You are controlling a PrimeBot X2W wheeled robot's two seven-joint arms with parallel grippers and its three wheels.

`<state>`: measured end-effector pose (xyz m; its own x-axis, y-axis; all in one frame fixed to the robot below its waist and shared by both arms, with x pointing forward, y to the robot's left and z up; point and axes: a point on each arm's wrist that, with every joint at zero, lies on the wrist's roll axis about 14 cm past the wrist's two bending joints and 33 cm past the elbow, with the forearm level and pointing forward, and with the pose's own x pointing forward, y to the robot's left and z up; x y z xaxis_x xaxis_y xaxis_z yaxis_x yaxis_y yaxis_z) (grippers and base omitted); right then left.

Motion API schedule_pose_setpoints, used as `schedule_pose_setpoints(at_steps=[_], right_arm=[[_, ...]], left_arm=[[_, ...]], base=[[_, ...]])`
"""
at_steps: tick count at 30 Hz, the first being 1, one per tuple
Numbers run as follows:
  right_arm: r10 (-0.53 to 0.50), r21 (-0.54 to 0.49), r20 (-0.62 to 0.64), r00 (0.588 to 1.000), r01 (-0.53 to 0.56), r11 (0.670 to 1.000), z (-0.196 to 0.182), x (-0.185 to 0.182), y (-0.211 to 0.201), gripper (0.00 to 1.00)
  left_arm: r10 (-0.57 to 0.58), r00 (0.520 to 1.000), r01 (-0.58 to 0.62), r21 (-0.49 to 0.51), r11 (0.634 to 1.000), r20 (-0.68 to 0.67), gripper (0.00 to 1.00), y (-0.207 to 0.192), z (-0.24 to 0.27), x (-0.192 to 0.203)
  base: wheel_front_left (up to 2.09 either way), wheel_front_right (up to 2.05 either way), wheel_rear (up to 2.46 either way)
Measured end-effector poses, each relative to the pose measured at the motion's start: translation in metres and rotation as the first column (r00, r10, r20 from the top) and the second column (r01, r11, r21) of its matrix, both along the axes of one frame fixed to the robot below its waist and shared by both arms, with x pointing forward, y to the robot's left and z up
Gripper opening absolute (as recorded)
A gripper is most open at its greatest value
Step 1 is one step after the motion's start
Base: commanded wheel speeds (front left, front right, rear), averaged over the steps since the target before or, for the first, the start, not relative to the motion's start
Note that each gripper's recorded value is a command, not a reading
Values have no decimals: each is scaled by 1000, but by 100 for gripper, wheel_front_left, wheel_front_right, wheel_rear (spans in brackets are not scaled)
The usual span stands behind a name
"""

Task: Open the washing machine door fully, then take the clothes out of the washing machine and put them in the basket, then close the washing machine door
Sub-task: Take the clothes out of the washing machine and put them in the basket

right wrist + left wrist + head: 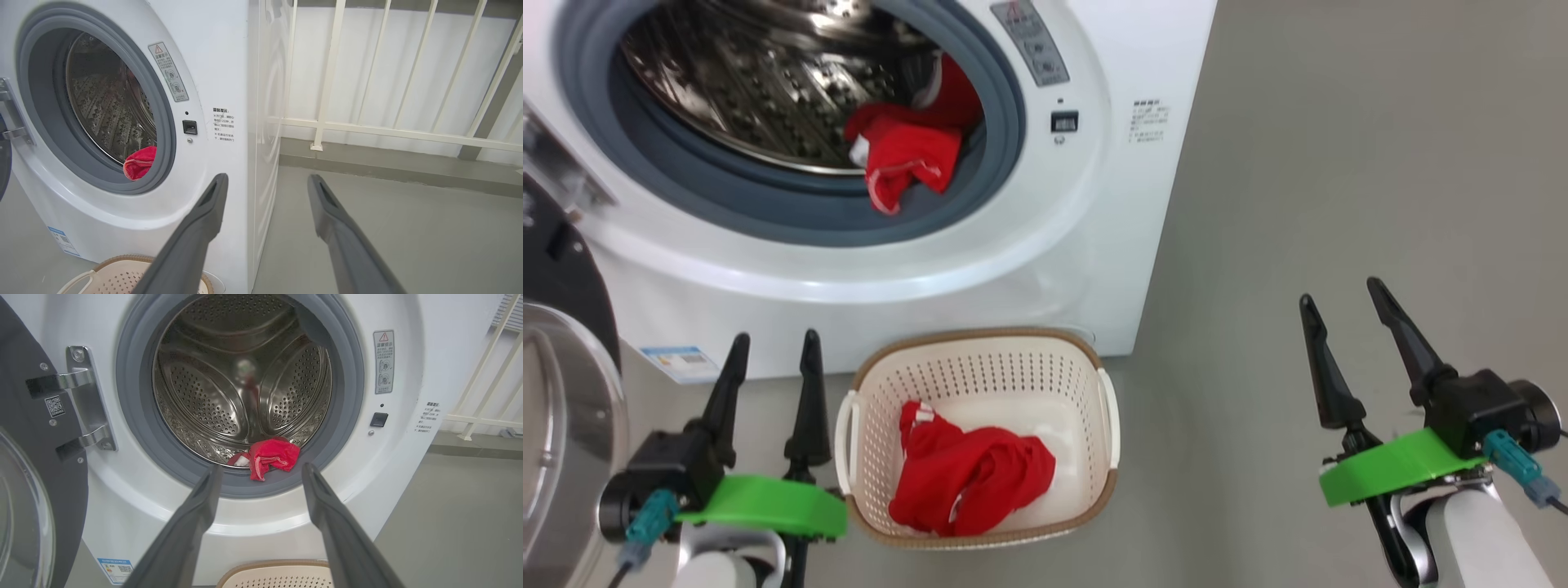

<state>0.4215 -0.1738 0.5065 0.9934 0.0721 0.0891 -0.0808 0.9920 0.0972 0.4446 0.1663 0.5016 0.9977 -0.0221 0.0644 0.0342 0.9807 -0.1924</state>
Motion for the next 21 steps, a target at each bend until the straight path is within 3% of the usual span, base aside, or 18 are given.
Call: schedule_pose_setpoints(at_steps=[21], right_arm=[[-57,12,48,997,56,998,17,-68,-17,100]], left_arm=[[-22,997,22,5,1000,79,100,-8,28,-67]], base=[[0,0,0]])
